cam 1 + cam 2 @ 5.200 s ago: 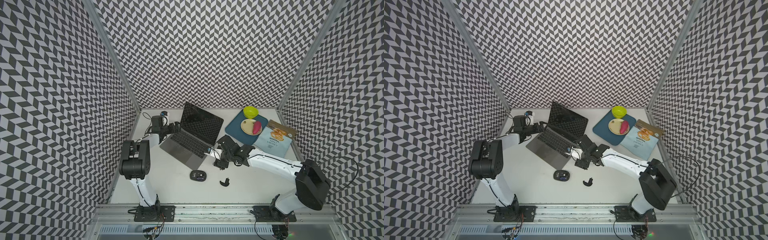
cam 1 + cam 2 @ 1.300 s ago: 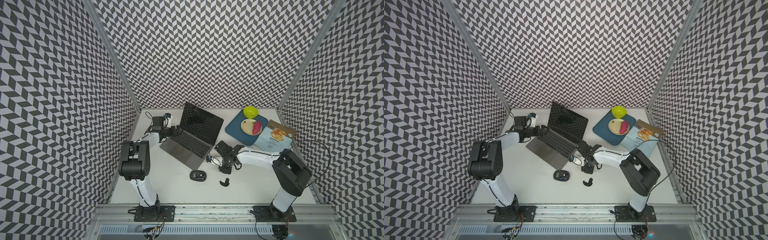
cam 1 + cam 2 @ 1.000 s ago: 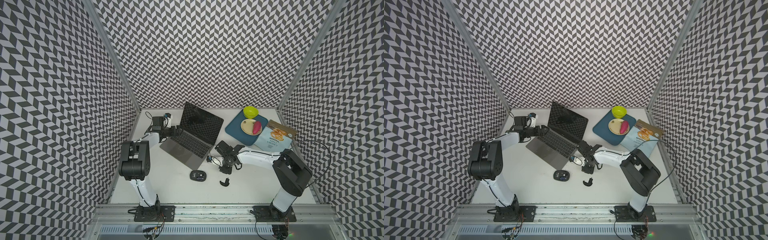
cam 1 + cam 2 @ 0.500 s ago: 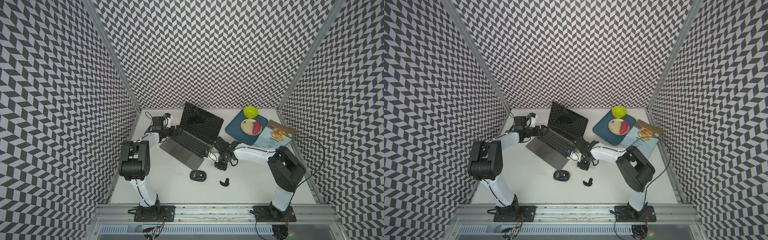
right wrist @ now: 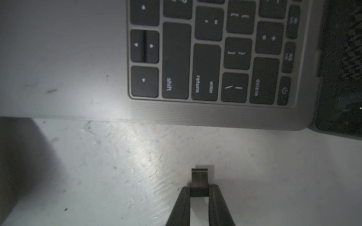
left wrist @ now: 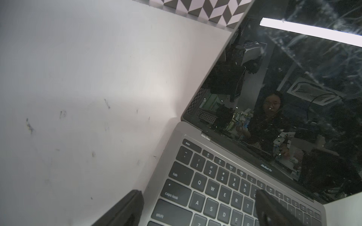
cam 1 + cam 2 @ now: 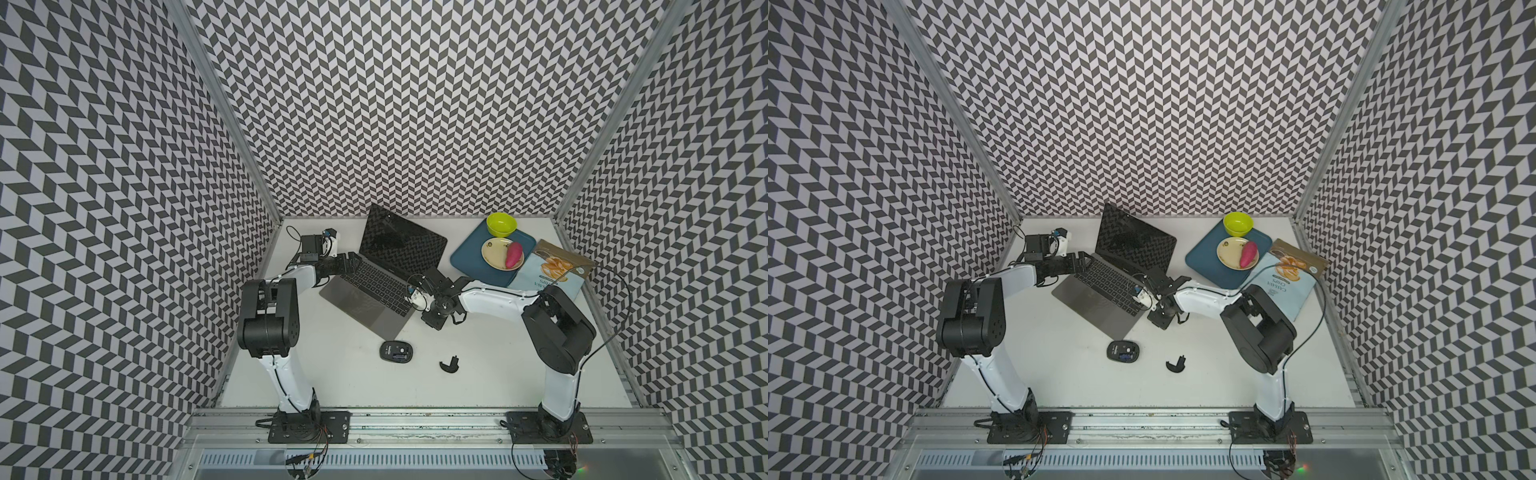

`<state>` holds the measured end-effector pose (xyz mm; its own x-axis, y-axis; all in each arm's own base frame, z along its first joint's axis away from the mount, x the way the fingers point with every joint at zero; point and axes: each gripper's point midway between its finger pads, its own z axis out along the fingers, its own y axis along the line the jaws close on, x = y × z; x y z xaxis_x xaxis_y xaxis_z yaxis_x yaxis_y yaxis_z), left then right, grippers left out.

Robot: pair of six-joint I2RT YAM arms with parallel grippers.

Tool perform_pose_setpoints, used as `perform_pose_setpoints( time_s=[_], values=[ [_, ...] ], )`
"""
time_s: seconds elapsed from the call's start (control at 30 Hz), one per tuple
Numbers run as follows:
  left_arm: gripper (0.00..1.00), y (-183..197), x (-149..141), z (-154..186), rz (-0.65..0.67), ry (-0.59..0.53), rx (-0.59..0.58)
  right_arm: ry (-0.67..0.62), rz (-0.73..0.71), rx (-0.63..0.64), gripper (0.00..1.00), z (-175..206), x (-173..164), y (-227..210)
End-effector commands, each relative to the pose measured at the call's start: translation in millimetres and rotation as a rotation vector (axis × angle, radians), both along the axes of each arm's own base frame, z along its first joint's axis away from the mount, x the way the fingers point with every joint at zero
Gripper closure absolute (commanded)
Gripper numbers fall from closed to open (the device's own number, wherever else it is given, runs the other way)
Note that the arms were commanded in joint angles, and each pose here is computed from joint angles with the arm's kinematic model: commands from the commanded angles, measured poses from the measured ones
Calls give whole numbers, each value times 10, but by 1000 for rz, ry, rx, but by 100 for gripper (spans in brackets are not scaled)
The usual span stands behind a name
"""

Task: Insert the wireless mouse receiver into the laptop
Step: Pick up the USB plug at the center of the board, then insert the USB plug into the USB port.

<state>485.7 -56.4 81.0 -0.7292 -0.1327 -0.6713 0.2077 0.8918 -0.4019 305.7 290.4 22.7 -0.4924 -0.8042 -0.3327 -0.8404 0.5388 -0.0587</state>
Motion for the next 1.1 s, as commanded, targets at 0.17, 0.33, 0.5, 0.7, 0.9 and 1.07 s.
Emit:
perform_pose_setpoints(
  time_s=[0.17,0.33,0.5,0.7,0.9,1.07],
  values=[
    [6,183,213,38,20,-23,-37,-73,-84,-7,81,-31,297,48],
    [6,196,240,-69,14,2,-41,-66,-99,-4,81,-82,321,67],
    [7,210,239,-138,9,21,-31,-59,-124,-22,81,-139,343,14],
    [7,233,230,-272,-6,65,-4,-65,-134,-9,81,-139,381,23],
    [7,211,189,-395,-27,107,-6,-55,-121,17,81,-122,398,104],
    [9,136,141,-460,-58,131,-34,-48,-105,64,82,-47,382,190]
  ],
)
